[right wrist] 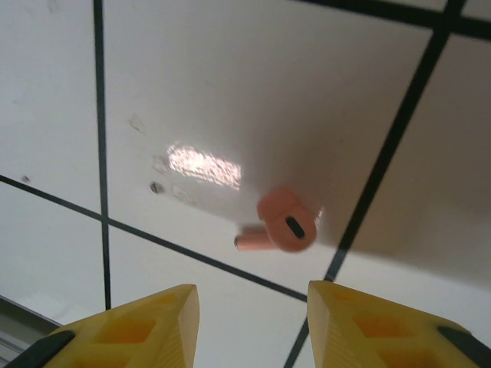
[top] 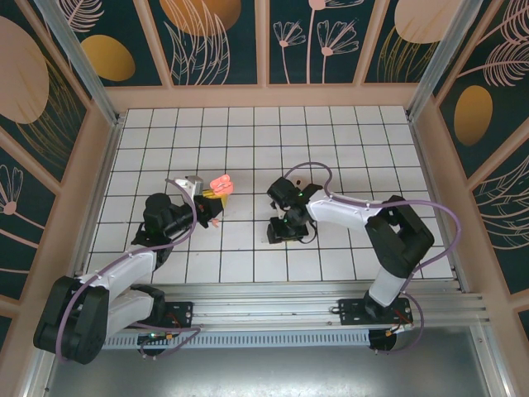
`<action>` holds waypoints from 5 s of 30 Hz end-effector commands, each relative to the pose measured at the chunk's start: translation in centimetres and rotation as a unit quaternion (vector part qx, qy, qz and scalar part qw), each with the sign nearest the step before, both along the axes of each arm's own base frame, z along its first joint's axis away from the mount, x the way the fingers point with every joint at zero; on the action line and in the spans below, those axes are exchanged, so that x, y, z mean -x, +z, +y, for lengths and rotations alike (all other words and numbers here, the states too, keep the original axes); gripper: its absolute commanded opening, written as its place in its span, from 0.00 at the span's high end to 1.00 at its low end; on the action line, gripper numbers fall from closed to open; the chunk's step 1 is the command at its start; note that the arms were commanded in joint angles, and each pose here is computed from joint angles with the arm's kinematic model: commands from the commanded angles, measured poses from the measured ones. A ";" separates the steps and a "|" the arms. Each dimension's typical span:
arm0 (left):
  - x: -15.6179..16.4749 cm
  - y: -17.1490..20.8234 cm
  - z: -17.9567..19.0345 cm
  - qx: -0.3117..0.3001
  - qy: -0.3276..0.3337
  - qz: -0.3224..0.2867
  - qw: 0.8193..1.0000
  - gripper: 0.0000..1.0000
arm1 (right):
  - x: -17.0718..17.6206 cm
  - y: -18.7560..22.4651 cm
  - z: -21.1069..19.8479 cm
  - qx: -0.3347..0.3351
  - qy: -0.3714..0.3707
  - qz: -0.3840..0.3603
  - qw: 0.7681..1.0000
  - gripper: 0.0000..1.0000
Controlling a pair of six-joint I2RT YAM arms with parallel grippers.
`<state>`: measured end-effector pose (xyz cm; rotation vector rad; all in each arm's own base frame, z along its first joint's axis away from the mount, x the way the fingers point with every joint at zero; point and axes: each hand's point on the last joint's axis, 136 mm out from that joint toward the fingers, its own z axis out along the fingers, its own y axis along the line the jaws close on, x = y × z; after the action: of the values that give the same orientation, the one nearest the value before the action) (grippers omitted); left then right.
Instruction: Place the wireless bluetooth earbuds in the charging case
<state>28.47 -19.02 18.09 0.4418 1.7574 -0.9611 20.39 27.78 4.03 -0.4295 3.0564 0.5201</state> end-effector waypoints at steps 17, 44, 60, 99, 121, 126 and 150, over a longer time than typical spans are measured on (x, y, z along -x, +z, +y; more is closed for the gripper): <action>-0.2 2.3 0.1 0.004 0.000 -0.037 0.999 0.80 | -4.0 0.4 3.5 -0.038 0.011 -0.064 0.997 0.58; 0.2 2.6 -0.1 0.013 -0.010 -0.039 0.999 0.80 | -0.7 -0.7 1.4 -0.037 -0.051 -0.028 0.998 0.62; 0.1 2.6 -0.1 0.010 -0.008 -0.039 0.999 0.80 | -3.4 -0.4 4.4 -0.061 -0.024 -0.052 0.996 0.63; 0.1 2.3 0.1 0.008 -0.003 -0.035 0.999 0.80 | -2.0 -0.8 2.9 -0.021 -0.080 -0.061 0.995 0.66; 0.0 2.3 0.0 0.007 -0.005 -0.035 0.999 0.80 | -2.3 -2.2 2.4 -0.007 -0.045 -0.056 0.997 0.82; 0.0 2.4 0.0 0.007 -0.005 -0.034 0.999 0.80 | -1.8 -1.1 2.1 -0.014 0.016 -0.069 0.997 0.83; -0.1 2.3 -0.1 0.001 -0.007 -0.033 0.999 0.80 | 0.0 -2.1 -0.5 0.044 0.368 -0.049 0.927 0.81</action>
<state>28.29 -19.02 19.00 0.4481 1.7402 -0.9626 20.45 27.57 2.17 -1.4540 2.7495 0.3547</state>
